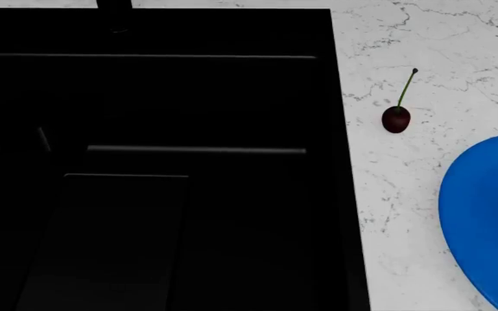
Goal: Pick the pomegranate from the sink and place it on the plate located on the counter
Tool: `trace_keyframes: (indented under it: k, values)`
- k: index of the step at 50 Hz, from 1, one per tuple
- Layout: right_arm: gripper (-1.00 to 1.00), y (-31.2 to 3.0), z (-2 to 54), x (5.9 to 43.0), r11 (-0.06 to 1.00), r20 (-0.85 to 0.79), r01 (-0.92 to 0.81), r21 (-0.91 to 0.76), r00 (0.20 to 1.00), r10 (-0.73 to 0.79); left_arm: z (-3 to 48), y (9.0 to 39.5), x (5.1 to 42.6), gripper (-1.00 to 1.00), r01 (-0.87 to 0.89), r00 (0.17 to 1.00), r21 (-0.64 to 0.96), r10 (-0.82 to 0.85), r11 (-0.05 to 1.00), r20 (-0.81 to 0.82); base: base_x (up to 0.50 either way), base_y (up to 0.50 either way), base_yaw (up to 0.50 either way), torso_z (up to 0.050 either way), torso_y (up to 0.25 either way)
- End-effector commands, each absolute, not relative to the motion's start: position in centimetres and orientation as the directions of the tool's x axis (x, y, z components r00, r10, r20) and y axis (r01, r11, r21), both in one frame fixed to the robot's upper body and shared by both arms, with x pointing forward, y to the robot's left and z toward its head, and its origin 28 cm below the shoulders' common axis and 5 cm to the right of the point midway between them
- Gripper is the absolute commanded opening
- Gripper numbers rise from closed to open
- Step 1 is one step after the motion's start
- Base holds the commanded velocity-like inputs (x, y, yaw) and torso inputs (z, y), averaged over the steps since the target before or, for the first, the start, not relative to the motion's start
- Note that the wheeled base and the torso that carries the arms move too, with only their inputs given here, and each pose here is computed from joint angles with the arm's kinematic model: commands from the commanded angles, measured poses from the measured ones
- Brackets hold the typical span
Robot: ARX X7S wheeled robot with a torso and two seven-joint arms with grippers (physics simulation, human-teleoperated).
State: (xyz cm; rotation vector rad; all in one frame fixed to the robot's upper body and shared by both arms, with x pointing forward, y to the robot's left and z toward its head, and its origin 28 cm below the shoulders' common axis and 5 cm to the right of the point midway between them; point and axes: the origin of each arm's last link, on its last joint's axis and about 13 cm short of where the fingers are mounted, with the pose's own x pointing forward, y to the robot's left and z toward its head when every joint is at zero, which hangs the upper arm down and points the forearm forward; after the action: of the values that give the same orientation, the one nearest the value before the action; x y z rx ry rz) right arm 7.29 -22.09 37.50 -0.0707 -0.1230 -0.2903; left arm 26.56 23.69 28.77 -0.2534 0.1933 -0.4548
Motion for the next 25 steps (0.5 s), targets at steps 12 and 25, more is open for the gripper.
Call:
trace_keyframes:
  k: [12, 25]
  values:
    - [1.00, -21.5, 38.7, 4.6, 0.972, 0.282, 0.235, 0.016, 0.931, -0.230, 28.7, 24.0, 27.2, 1.00, 0.367, 0.911, -0.238, -0.399, 0.899, -0.101, 0.00, 0.00, 0.00, 0.000, -0.001]
    - [1.00, -21.1, 39.3, 3.7, 0.983, 0.343, 0.183, 0.030, 0.922, -0.182, 28.5, 23.8, 27.4, 1.00, 0.373, 0.908, -0.242, -0.406, 0.896, -0.104, 0.00, 0.00, 0.00, 0.000, -0.001]
